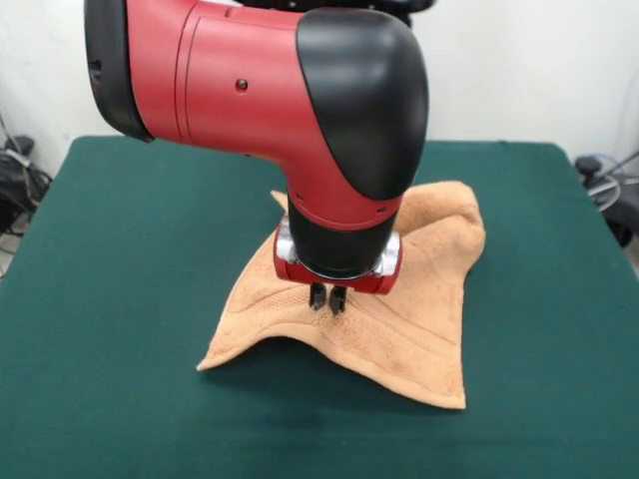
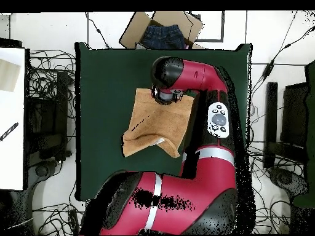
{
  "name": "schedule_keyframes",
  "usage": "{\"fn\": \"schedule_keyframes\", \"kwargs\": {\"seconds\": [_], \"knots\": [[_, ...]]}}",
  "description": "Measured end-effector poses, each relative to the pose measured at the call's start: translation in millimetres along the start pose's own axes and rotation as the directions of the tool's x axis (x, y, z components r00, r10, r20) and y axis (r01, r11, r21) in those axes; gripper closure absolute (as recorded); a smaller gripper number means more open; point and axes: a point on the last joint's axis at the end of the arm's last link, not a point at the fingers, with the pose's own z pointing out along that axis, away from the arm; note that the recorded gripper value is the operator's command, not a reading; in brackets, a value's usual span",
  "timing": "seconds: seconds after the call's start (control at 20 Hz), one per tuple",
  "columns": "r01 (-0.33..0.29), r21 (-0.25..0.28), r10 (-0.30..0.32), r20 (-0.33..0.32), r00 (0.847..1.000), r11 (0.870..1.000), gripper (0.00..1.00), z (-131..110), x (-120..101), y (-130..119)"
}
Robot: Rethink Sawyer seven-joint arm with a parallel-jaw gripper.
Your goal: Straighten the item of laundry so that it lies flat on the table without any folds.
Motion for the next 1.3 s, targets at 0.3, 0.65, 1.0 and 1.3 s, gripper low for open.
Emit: {"fn": "schedule_keyframes", "kwargs": {"seconds": [0.3, 0.65, 1.0, 1.3], "knots": [[-0.004, 0.000, 0.004, -0.028, 1.000, 1.000, 1.00, -16, -4, -2], [-0.006, 0.002, 0.006, -0.009, 1.000, 1.000, 1.00, -25, -11, -4], [-0.007, 0.002, 0.007, -0.005, 1.000, 1.000, 1.00, -26, -12, -4], [-0.004, -0.004, 0.004, -0.004, 1.000, 1.000, 0.00, -27, -13, -2]]}}
